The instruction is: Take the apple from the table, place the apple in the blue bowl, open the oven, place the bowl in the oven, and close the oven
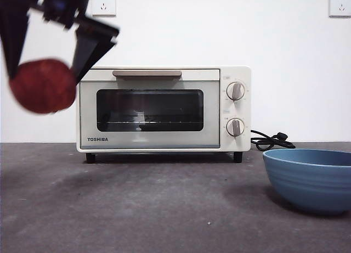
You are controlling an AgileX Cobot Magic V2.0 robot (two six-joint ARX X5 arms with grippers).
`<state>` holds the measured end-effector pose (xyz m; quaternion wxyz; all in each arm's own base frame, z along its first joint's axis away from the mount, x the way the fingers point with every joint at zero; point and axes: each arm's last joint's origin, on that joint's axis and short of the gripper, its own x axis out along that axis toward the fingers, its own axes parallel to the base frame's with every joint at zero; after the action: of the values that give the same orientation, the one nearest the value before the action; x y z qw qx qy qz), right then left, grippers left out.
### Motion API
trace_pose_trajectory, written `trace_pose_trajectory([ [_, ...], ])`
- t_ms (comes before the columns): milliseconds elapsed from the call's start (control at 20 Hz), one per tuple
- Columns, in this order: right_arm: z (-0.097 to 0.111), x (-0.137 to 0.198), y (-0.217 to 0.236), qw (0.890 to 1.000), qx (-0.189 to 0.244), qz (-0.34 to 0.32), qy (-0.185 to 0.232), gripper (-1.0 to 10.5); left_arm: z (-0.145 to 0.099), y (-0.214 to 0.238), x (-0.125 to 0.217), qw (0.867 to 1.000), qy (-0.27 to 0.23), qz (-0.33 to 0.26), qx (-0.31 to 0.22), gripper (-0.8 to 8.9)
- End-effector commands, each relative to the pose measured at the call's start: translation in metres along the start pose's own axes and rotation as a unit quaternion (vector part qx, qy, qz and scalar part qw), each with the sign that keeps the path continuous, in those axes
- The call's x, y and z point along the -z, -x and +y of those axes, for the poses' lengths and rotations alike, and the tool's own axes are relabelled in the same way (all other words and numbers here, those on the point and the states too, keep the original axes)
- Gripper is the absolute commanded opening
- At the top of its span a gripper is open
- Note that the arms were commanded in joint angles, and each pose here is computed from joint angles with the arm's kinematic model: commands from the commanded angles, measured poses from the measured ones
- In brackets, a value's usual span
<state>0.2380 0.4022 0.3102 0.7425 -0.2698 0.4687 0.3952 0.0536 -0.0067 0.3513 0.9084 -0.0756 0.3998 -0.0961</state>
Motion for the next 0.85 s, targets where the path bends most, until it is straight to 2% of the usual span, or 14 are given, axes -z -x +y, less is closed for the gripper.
trace_pose_trajectory([
  [50,-0.008,0.002,0.017,1.0,0.009,0.009,0.006,0.0,0.0,0.001,0.0,1.0,-0.006,-0.005,0.002,-0.06],
  [300,-0.021,0.008,0.049,0.999,0.034,-0.015,-0.004,0.0,0.0,0.001,0.0,1.0,-0.002,-0.005,0.003,-0.06],
  [450,-0.027,0.026,0.068,0.999,0.051,-0.004,-0.001,0.0,0.0,0.0,-0.001,1.0,0.001,-0.004,0.003,-0.06],
  [550,-0.036,0.046,0.08,0.998,0.062,0.015,-0.009,0.0,0.0,0.0,-0.003,1.0,0.006,-0.007,0.003,-0.06],
  [650,-0.046,0.067,0.091,0.997,0.068,0.007,-0.027,0.0,0.0,-0.001,-0.004,1.0,0.006,-0.012,0.003,-0.06],
  [850,-0.072,0.125,0.108,0.992,0.089,-0.021,-0.09,0.0,0.0,-0.002,-0.005,1.0,0.007,-0.009,0.003,-0.06],
])
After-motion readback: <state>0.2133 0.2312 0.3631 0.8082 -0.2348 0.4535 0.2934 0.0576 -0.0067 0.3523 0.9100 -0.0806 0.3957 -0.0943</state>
